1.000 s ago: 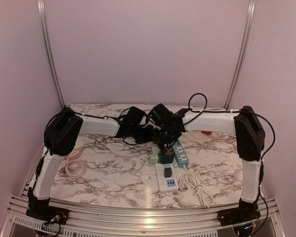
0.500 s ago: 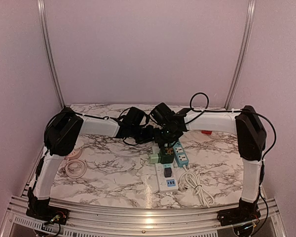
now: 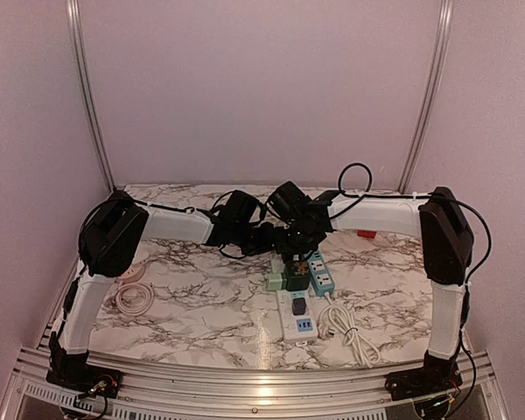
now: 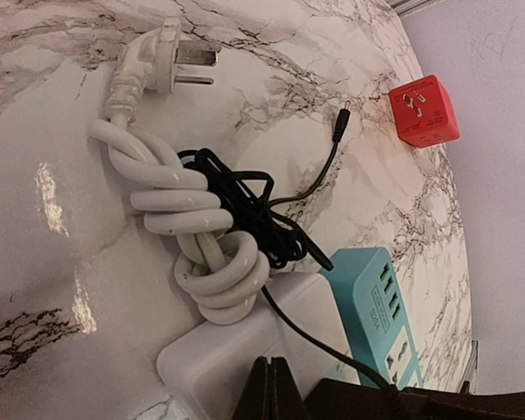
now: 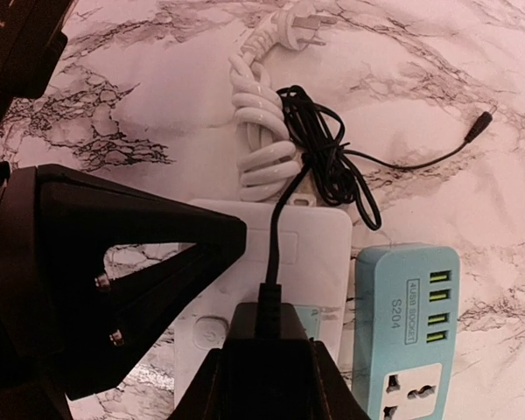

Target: Pull the plug off the socket

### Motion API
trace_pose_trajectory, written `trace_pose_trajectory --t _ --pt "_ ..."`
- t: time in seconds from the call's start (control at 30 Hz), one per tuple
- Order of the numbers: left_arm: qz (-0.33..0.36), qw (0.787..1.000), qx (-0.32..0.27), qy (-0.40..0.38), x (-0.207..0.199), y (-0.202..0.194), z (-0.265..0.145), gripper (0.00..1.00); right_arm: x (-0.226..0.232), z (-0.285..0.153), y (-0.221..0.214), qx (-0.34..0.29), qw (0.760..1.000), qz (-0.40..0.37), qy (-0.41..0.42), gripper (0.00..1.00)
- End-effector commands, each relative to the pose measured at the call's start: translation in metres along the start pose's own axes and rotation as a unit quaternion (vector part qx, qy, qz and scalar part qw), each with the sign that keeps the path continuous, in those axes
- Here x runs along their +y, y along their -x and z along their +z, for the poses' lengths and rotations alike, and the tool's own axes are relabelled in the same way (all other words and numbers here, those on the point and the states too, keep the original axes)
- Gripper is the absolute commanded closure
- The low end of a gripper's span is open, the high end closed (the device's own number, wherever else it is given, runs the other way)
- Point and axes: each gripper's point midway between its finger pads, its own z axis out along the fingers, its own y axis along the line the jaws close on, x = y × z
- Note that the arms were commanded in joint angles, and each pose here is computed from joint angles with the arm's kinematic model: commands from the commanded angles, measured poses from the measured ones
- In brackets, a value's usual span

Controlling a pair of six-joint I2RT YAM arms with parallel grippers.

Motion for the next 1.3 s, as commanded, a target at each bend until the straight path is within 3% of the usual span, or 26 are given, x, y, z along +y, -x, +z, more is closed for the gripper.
trace_pose_trajectory --t 0.0,0.5,1.07,1.27 --pt "-0.033 0.987 0.1 0.124 0.087 -0.077 0.019 1.0 0.002 -0.035 0.042 -0.064 0.998 0.003 -0.007 1.0" --pt "-0.033 0.986 0.104 0.128 0.087 -0.079 0.023 1.0 0.008 -0.043 0.045 -0.074 0.997 -0.014 -0.018 1.0" --pt "-0.033 0.985 0.106 0.129 0.088 -0.08 0.024 1.0 -0.015 -0.048 0.047 -0.07 0.997 0.016 0.006 1.0" --pt "-0.019 0.989 0.091 0.117 0.07 -0.063 0.015 1.0 -0.032 -0.06 0.055 -0.082 0.996 0.026 0.008 1.0"
